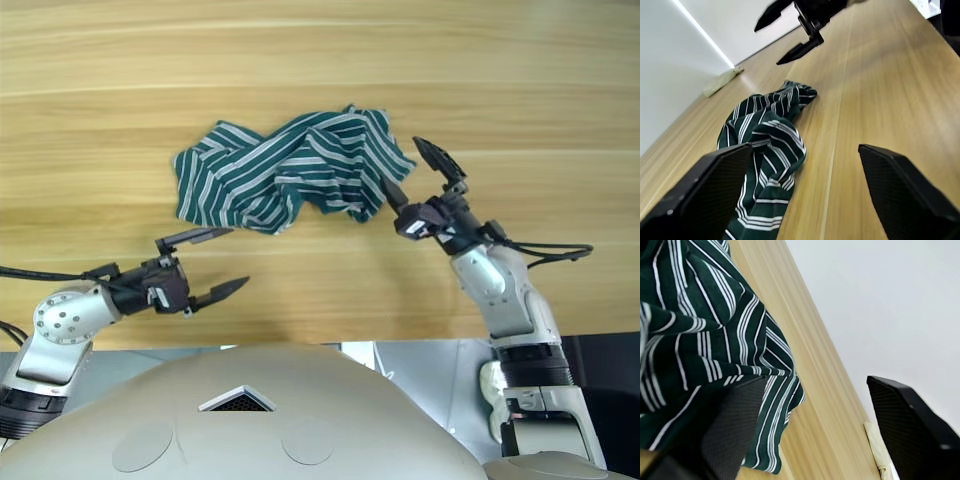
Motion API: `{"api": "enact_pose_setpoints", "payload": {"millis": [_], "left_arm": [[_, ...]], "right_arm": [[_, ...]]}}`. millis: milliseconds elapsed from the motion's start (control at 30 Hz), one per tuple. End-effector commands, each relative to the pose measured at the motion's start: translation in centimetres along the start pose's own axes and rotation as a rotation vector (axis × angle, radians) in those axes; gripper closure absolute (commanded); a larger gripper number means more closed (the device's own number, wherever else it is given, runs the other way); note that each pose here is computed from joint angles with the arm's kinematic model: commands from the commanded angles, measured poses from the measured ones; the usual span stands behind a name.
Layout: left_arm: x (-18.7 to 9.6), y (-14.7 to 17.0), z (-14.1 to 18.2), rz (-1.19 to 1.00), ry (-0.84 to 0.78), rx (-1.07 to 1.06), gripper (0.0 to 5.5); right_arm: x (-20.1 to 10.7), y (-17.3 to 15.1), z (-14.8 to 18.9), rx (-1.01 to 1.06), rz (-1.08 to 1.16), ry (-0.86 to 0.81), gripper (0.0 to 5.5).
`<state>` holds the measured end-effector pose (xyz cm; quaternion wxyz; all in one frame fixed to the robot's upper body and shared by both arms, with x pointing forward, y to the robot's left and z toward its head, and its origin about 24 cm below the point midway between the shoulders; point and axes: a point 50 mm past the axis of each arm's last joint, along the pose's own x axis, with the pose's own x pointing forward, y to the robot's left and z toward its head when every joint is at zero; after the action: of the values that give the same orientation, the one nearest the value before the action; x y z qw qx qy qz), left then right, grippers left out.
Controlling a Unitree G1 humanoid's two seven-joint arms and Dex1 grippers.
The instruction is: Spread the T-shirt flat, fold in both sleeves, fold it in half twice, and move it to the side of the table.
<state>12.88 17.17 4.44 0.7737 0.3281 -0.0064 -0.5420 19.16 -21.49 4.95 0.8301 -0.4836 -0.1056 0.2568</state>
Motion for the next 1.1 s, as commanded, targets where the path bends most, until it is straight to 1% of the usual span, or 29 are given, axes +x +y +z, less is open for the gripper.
{"api": "enact_pose_setpoints", "payload": {"millis": [33, 200, 333, 667, 833, 867, 933, 1000, 1033, 1100], "left_arm": [[1.2, 0.5, -1.5, 0.026, 0.112, 0.072, 1.51], [2.9, 1.6, -2.9, 0.052, 0.186, 0.165, 1.51], [3.7, 1.3, -2.8, 0.034, 0.160, 0.170, 1.51], [3.5, 1.4, -2.8, 0.045, 0.156, 0.150, 1.51], [3.4, 2.0, -3.6, 0.067, 0.196, 0.145, 2.31], [3.4, 2.0, -3.7, 0.067, 0.200, 0.146, 2.50], [3.5, 1.9, -3.8, 0.057, 0.204, 0.145, 2.85], [3.7, 1.8, -3.8, 0.049, 0.193, 0.140, 3.24], [3.9, 1.6, -3.6, 0.046, 0.181, 0.131, 3.35], [4.2, 1.3, -3.5, 0.031, 0.166, 0.123, 3.70]], "right_arm": [[0.8, 0.4, 0.7, -0.029, 0.078, -0.028, 1.79], [1.1, 2.4, 1.7, -0.034, 0.206, -0.078, 1.79], [1.0, 2.6, 1.5, -0.042, 0.212, -0.063, 1.79], [0.7, 2.9, 0.7, -0.087, 0.222, -0.019, 1.79], [-0.2, 3.0, 1.0, -0.098, 0.271, -0.035, 1.76], [-0.4, 2.8, 1.1, -0.103, 0.269, -0.037, 1.76], [-0.8, 1.2, 1.2, -0.110, 0.210, -0.040, 1.76], [-1.1, -0.3, 1.9, -0.062, 0.144, -0.072, 1.76], [-1.2, -0.6, 2.5, -0.018, 0.131, -0.101, 1.76], [-1.4, 0.2, 3.6, 0.063, 0.182, -0.156, 1.76]]}}
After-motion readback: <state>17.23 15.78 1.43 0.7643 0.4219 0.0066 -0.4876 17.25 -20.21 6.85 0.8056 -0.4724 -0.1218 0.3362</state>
